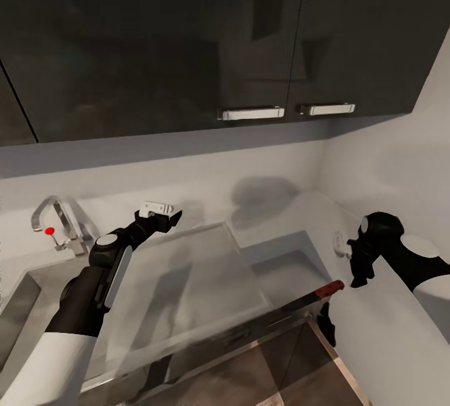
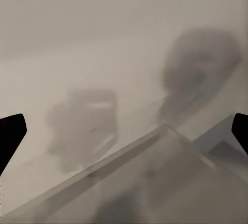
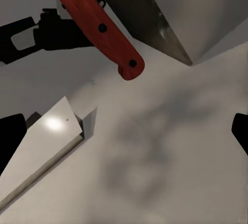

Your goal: In the kitchen, take the Vidalia onion out of the sink, dice it on the chopping board with the paring knife, put the diced onion into the bowl on the countertop, then place both the paring knife and the chopping board into the sink.

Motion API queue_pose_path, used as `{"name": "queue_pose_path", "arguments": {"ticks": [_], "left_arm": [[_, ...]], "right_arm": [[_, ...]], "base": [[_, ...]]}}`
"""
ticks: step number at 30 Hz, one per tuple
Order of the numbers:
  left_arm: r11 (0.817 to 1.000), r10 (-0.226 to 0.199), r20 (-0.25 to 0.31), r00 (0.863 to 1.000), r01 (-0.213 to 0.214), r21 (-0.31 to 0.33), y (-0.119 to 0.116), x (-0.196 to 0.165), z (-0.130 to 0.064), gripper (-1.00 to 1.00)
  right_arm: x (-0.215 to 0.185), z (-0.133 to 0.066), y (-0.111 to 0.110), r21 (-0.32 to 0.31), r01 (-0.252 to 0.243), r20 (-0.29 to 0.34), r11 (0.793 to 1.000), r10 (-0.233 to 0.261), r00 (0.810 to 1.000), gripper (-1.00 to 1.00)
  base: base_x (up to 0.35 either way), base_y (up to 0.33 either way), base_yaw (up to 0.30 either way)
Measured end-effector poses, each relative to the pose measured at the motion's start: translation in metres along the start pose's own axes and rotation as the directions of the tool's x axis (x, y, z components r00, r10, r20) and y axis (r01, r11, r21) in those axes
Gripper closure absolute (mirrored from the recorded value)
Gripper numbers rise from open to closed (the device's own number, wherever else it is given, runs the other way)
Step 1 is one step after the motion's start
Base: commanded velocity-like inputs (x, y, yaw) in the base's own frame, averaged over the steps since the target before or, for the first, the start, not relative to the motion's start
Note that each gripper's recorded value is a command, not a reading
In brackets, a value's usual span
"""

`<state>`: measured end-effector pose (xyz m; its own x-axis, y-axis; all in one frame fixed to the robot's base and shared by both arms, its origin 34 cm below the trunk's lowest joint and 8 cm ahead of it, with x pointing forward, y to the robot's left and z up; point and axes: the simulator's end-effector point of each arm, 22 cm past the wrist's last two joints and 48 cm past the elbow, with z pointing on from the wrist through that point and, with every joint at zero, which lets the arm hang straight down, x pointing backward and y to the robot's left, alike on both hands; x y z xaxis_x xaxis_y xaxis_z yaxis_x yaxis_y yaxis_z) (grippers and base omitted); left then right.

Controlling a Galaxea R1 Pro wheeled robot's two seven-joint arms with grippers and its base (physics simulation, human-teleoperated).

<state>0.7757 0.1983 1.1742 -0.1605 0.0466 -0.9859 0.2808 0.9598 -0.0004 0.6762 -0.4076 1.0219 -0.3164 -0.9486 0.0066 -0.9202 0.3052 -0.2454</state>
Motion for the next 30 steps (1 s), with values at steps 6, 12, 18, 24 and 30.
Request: {"name": "queue_pose_path", "arguments": {"ticks": [6,12,18,24,30], "left_arm": [[1.000,0.000,0.000,1.000,0.000,0.000,0.000,0.000,0.000,-1.00],[1.000,0.000,-0.002,1.000,0.000,0.000,0.000,0.002,0.001,-1.00],[1.000,-0.001,-0.005,1.000,0.001,0.000,0.000,0.004,0.002,-1.00],[1.000,-0.002,-0.008,1.000,0.002,0.001,0.000,0.006,0.003,-1.00],[1.000,-0.005,-0.019,1.000,0.005,0.001,0.000,0.007,0.002,-1.00]], "right_arm": [[-0.011,0.002,0.003,-0.006,0.023,0.015,1.000,-0.023,1.000,-1.00],[-0.026,0.005,0.006,-0.014,0.037,0.035,0.999,-0.037,0.999,-1.00],[-0.033,0.008,0.008,-0.019,0.043,0.042,0.999,-0.042,0.998,-1.00],[-0.035,0.010,0.008,-0.022,0.045,0.043,0.999,-0.044,0.998,-1.00],[-0.034,0.012,0.010,-0.028,0.046,0.041,0.999,-0.044,0.998,-1.00]], "base": [[0.000,0.000,0.006],[0.000,0.000,0.000],[0.000,0.000,0.000],[0.000,0.000,0.000],[0.000,0.000,0.000]]}}
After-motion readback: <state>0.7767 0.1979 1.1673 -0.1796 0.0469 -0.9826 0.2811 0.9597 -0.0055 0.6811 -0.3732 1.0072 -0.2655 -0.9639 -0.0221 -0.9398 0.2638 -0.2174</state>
